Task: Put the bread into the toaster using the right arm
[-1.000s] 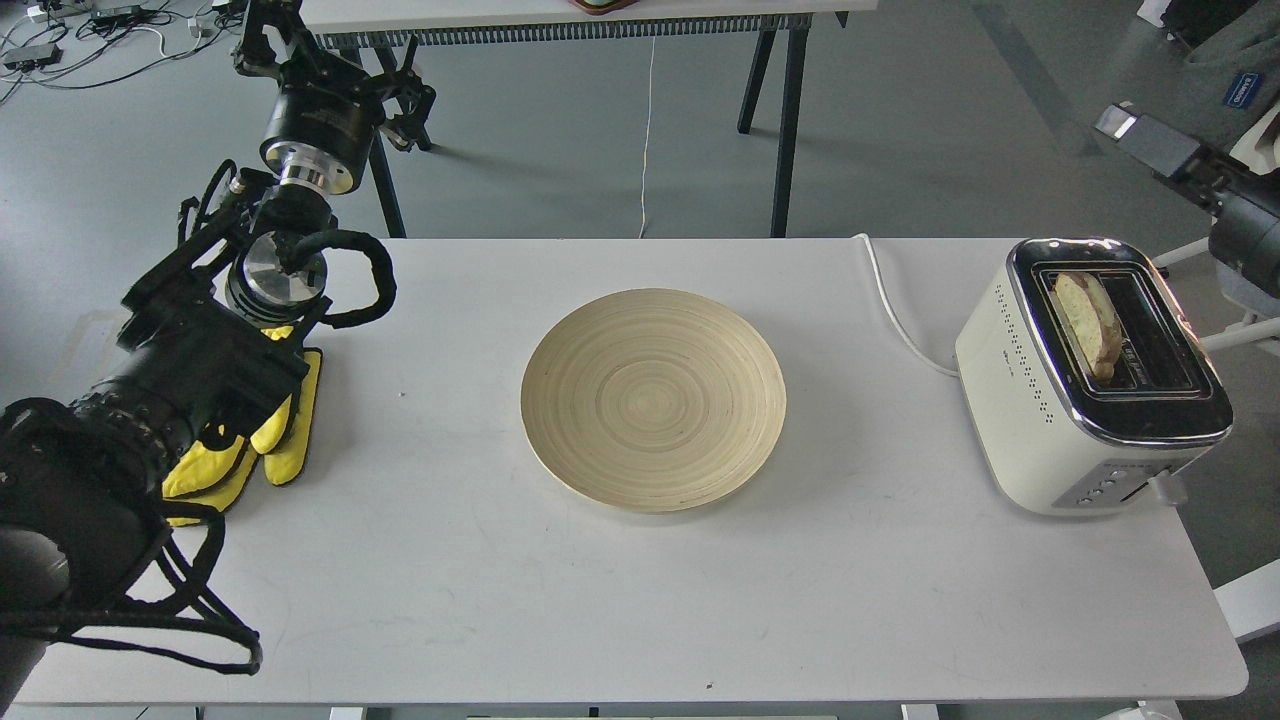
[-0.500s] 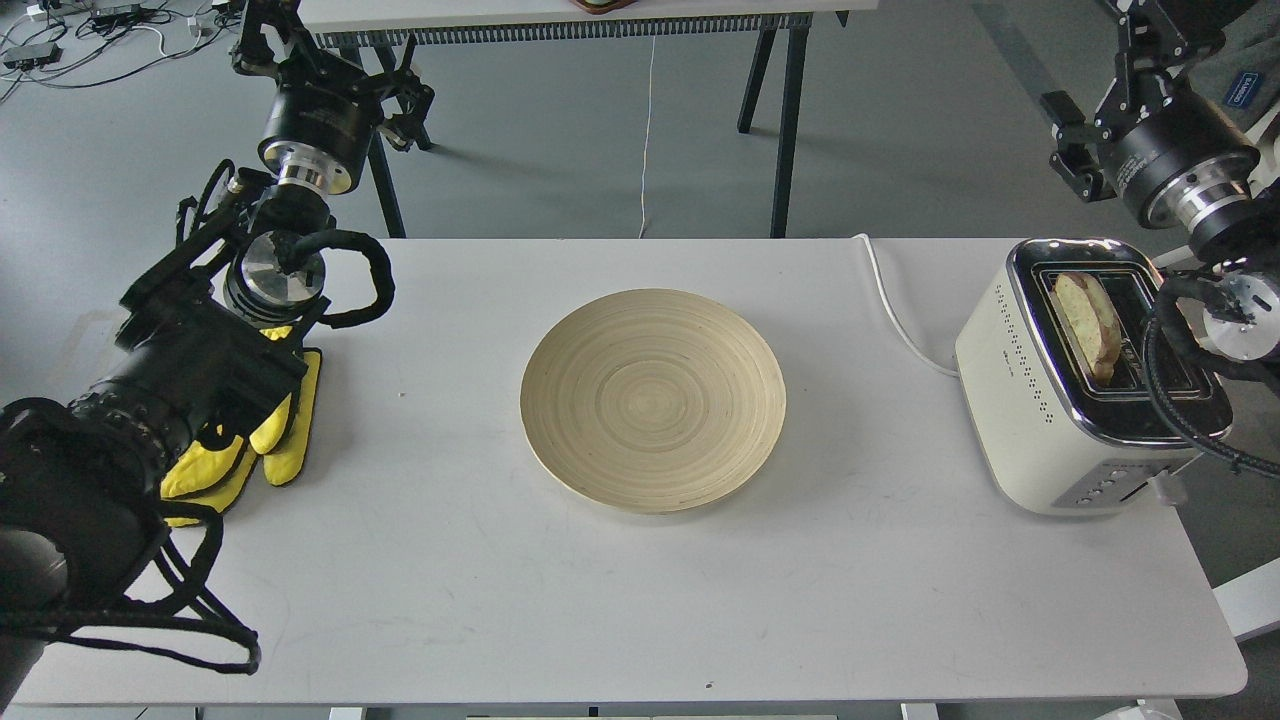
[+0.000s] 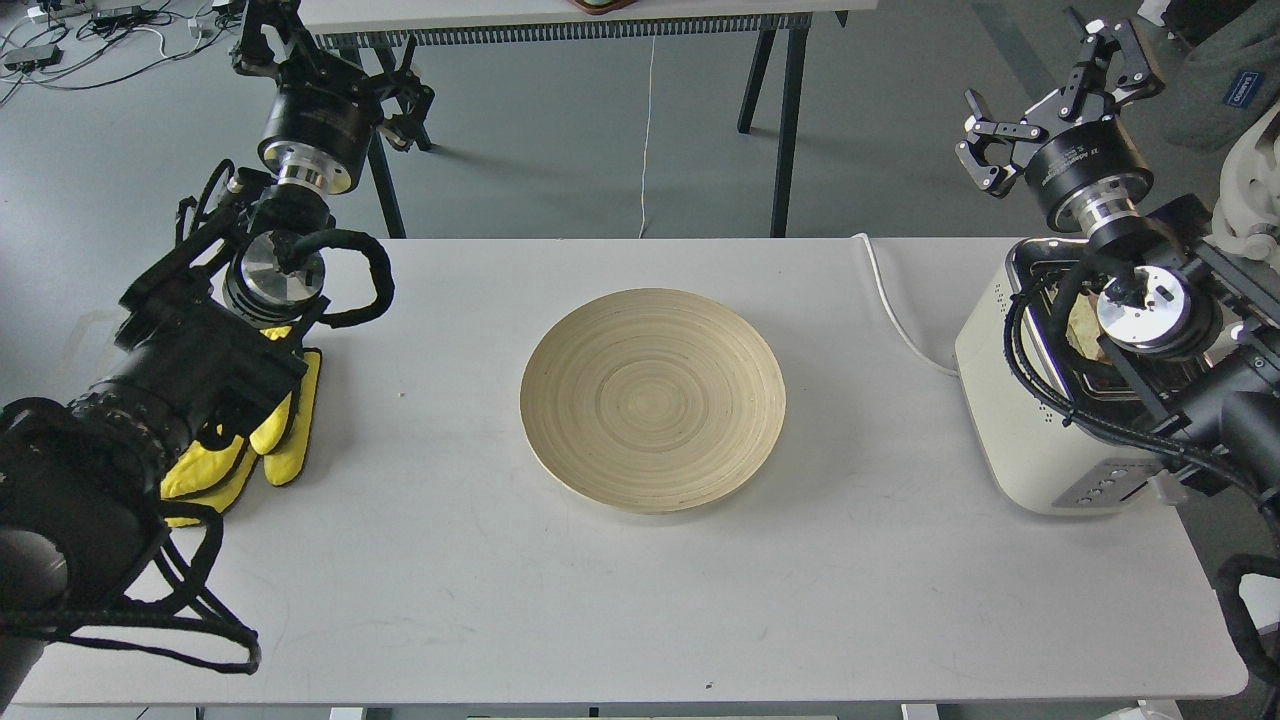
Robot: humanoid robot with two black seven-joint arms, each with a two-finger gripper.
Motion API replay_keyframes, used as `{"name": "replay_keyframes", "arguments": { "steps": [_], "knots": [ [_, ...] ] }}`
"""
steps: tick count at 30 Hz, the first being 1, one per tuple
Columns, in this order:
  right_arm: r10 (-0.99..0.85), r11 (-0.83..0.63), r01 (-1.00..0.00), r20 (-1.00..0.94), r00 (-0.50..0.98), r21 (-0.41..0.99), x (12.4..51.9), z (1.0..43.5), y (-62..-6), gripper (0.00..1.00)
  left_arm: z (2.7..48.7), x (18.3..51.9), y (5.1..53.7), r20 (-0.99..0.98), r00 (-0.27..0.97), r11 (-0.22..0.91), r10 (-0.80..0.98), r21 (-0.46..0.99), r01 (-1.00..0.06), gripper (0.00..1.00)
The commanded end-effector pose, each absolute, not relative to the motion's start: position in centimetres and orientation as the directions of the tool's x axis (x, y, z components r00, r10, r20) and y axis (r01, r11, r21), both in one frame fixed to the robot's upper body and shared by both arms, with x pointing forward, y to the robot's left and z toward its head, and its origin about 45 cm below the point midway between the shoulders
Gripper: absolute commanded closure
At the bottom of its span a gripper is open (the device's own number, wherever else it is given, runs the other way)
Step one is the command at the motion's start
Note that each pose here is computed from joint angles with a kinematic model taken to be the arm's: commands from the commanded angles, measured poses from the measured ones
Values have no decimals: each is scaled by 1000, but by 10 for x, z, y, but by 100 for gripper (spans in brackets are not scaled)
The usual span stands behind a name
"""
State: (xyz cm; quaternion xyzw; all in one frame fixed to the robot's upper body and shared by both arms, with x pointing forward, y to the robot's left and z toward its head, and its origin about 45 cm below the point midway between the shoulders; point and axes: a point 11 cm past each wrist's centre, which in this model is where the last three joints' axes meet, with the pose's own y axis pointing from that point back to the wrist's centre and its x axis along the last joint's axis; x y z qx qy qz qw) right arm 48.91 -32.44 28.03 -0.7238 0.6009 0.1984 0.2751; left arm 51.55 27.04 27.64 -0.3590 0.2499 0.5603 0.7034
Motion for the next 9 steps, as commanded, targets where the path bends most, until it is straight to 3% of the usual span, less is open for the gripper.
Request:
{"name": "replay_keyframes", "arguments": {
  "steps": [1, 9],
  "knots": [
    [-718, -116, -973, -659, 221, -200, 497, 290, -320, 0, 277, 515, 271, -753, 249, 115, 609, -226, -967, 0],
    [-705, -107, -962, -663, 253, -253, 502, 309, -320, 0, 279, 516, 274, -750, 248, 113, 613, -228, -967, 0]
  ]
}}
